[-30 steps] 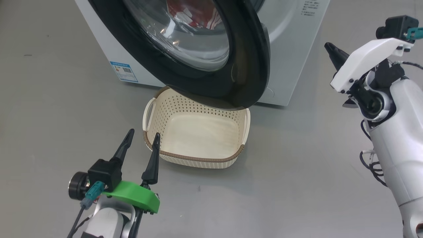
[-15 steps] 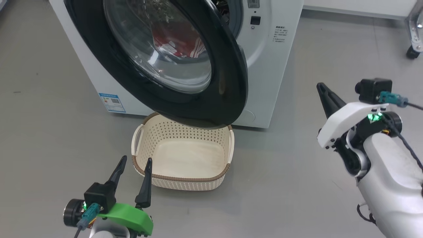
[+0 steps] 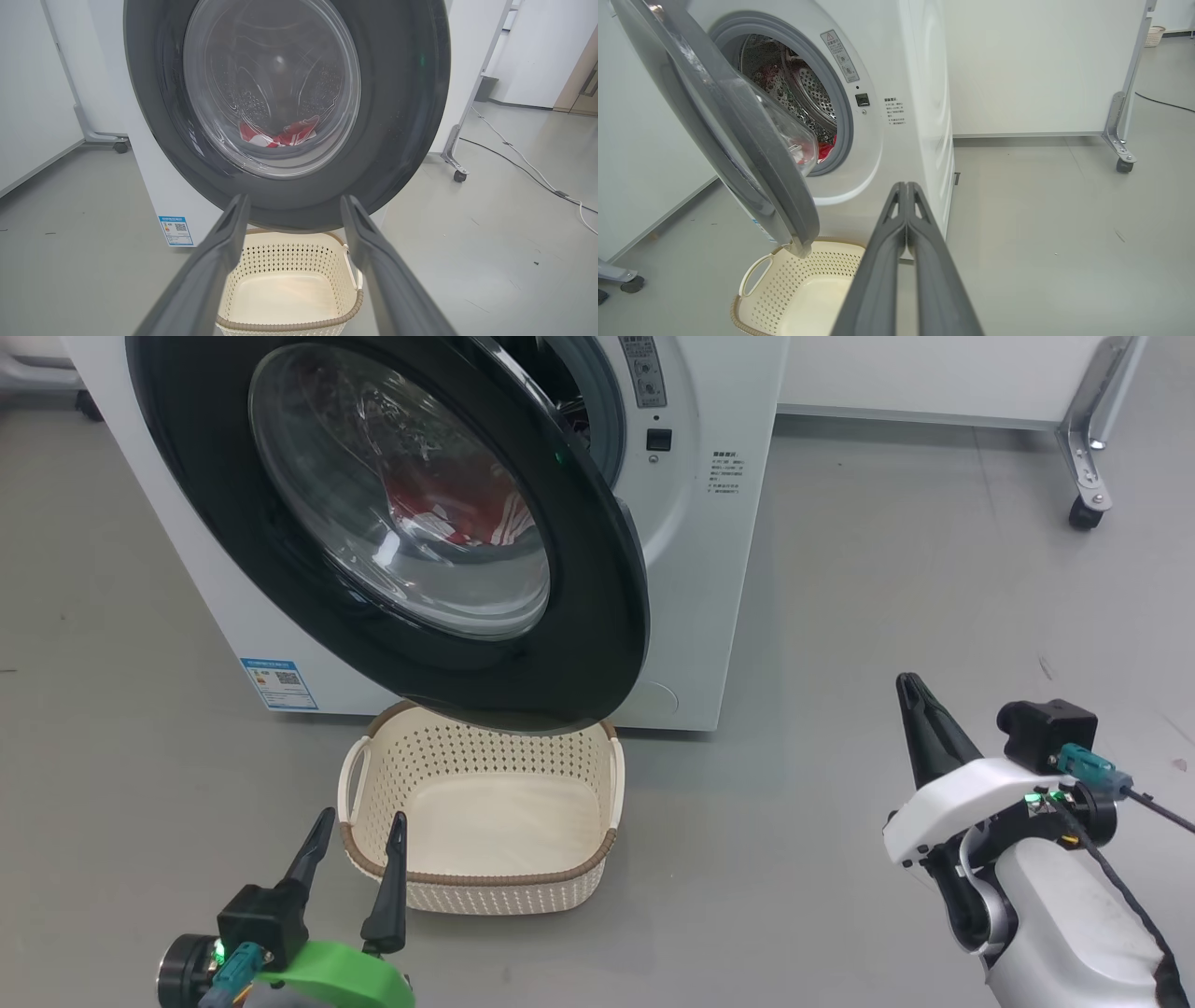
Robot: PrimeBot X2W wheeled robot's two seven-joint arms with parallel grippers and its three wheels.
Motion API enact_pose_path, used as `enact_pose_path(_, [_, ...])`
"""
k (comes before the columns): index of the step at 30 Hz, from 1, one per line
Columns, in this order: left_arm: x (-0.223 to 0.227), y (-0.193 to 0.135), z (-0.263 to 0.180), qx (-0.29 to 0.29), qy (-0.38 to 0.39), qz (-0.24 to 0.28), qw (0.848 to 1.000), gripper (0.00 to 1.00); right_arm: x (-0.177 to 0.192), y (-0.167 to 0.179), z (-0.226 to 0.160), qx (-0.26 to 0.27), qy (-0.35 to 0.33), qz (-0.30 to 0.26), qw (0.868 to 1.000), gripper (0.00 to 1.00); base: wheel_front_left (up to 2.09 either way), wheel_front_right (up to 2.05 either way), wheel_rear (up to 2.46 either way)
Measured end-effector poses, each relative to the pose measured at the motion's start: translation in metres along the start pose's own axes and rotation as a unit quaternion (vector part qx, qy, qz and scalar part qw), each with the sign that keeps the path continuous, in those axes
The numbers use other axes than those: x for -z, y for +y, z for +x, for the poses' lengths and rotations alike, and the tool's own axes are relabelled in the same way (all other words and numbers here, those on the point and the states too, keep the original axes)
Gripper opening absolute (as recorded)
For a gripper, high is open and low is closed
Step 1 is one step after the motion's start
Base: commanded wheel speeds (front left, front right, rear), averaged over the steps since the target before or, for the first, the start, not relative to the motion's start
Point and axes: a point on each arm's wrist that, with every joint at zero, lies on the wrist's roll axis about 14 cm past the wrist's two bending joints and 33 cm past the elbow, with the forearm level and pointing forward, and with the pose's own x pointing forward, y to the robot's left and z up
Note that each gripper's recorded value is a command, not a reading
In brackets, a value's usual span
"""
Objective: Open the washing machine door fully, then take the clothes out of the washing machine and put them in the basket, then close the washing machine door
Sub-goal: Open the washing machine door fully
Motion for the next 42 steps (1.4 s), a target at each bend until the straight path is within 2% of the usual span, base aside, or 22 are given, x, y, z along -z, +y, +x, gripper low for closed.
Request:
enact_pose_path(1, [0.0,-0.001,0.0,0.001,0.0,0.0,1.0,1.0,0.001,-0.003,-0.003,0.007,-0.003,0.0,1.0,0.94,0.0,0.0,0.0])
enact_pose_path(2, [0.0,-0.001,0.0,0.002,0.0,0.0,1.0,1.0,0.002,-0.004,-0.006,0.01,-0.005,-0.003,1.0,1.0,0.0,0.0,0.0])
enact_pose_path(16, [-0.001,0.0,-0.002,0.0,-0.002,0.002,1.0,1.0,0.023,-0.008,-0.026,0.037,0.005,0.012,0.999,1.0,0.0,0.0,0.0])
enact_pose_path(42, [-0.004,0.005,-0.001,-0.006,-0.008,0.007,1.0,1.0,0.016,-0.005,-0.028,0.04,-0.014,0.012,0.999,1.0,0.0,0.0,0.0])
